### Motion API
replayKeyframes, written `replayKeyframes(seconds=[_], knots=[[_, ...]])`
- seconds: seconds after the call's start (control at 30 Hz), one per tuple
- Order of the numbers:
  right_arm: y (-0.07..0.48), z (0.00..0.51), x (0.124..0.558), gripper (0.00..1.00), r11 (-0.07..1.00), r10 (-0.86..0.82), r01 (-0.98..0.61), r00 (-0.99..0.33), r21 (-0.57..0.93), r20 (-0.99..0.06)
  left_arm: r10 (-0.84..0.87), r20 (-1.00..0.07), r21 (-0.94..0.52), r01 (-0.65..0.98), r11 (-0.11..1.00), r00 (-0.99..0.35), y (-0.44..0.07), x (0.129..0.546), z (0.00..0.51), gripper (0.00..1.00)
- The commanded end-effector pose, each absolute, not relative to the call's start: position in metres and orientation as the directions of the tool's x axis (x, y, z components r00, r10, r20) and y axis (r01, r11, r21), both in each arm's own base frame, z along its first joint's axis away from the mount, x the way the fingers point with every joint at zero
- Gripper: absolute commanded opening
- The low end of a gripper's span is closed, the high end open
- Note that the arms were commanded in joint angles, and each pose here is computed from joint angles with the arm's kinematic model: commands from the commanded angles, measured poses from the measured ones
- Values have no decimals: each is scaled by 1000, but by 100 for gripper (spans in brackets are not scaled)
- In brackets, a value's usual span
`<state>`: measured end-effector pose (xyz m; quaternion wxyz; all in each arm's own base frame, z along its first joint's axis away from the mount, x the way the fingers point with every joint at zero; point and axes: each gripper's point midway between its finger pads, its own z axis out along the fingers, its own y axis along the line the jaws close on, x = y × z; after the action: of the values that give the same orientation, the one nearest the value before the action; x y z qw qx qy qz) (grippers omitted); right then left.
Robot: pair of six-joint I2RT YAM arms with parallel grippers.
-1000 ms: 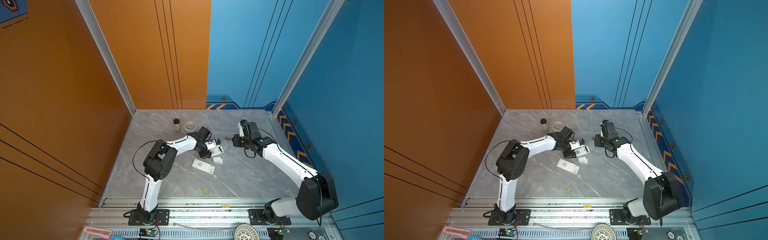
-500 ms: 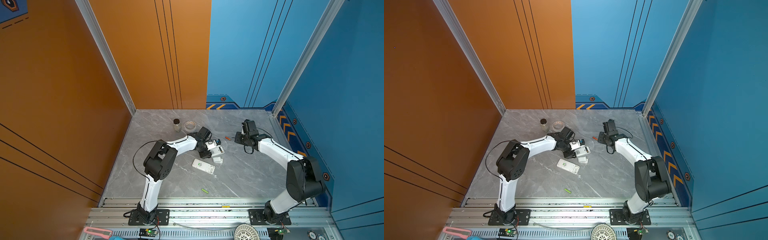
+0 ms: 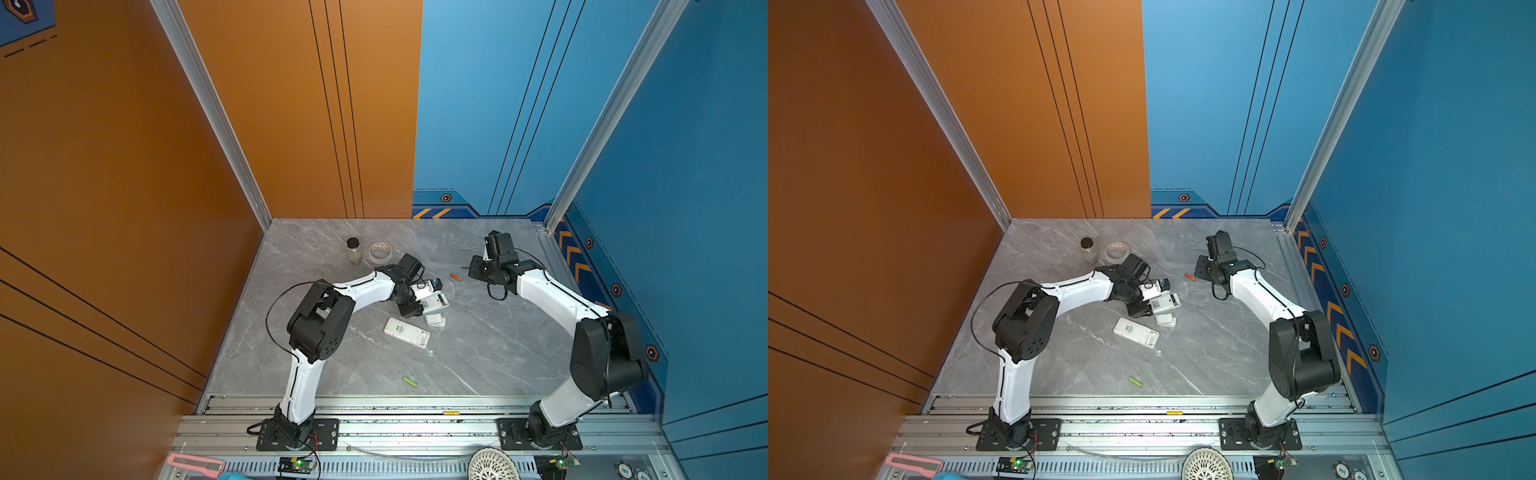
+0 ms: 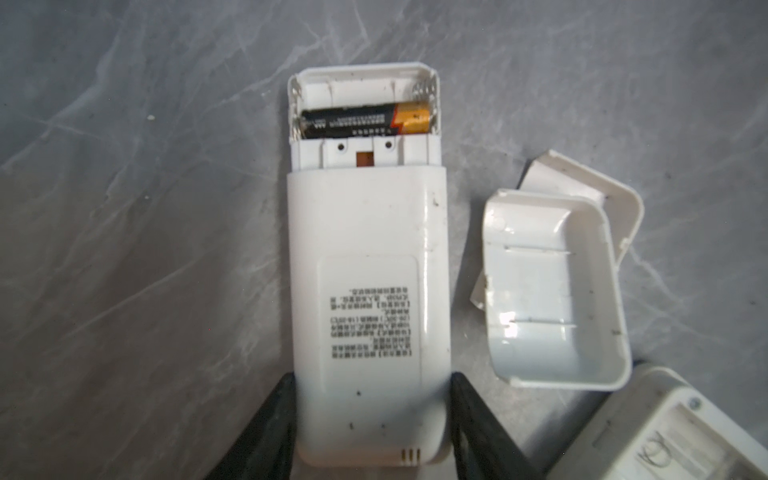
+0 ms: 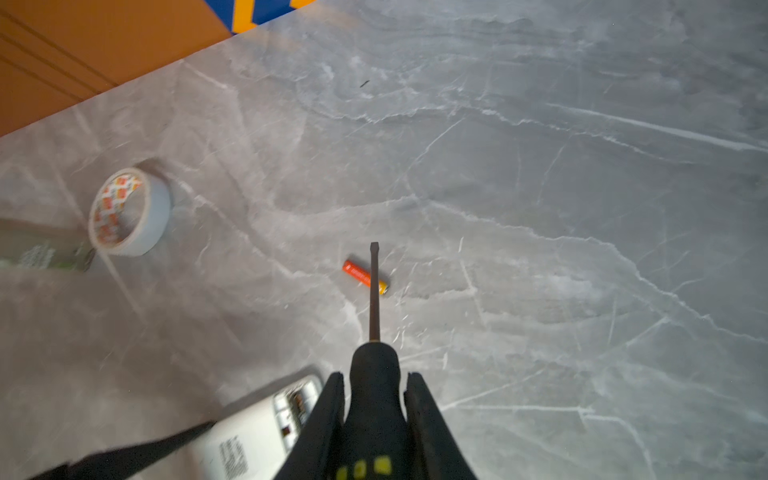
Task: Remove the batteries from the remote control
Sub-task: 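Bring the screwdriver tip back down to the black battery's end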
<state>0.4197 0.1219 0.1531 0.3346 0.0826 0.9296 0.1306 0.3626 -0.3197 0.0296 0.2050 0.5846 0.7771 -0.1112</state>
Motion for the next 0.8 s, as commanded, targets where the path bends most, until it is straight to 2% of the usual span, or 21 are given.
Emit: replayKeyframes(seconds=[0.0, 0.13, 0.5, 0.77], knots=[[146, 157, 375, 0, 950, 131, -40, -849, 309, -513, 911, -355, 16, 973, 232, -211, -315, 333, 4, 0], [163, 149, 345, 0, 948, 17, -133, -886, 289, -464, 911, -357, 20, 973, 228, -206, -315, 334, 4, 0], [166, 160, 304, 0, 939, -145, -255, -903, 232, -405, 915, -352, 30, 975, 220, -196, -315, 332, 5, 0], [166, 160, 306, 0, 938, -157, -266, -897, 221, -414, 917, -351, 36, 976, 216, -190, -316, 332, 4, 0]])
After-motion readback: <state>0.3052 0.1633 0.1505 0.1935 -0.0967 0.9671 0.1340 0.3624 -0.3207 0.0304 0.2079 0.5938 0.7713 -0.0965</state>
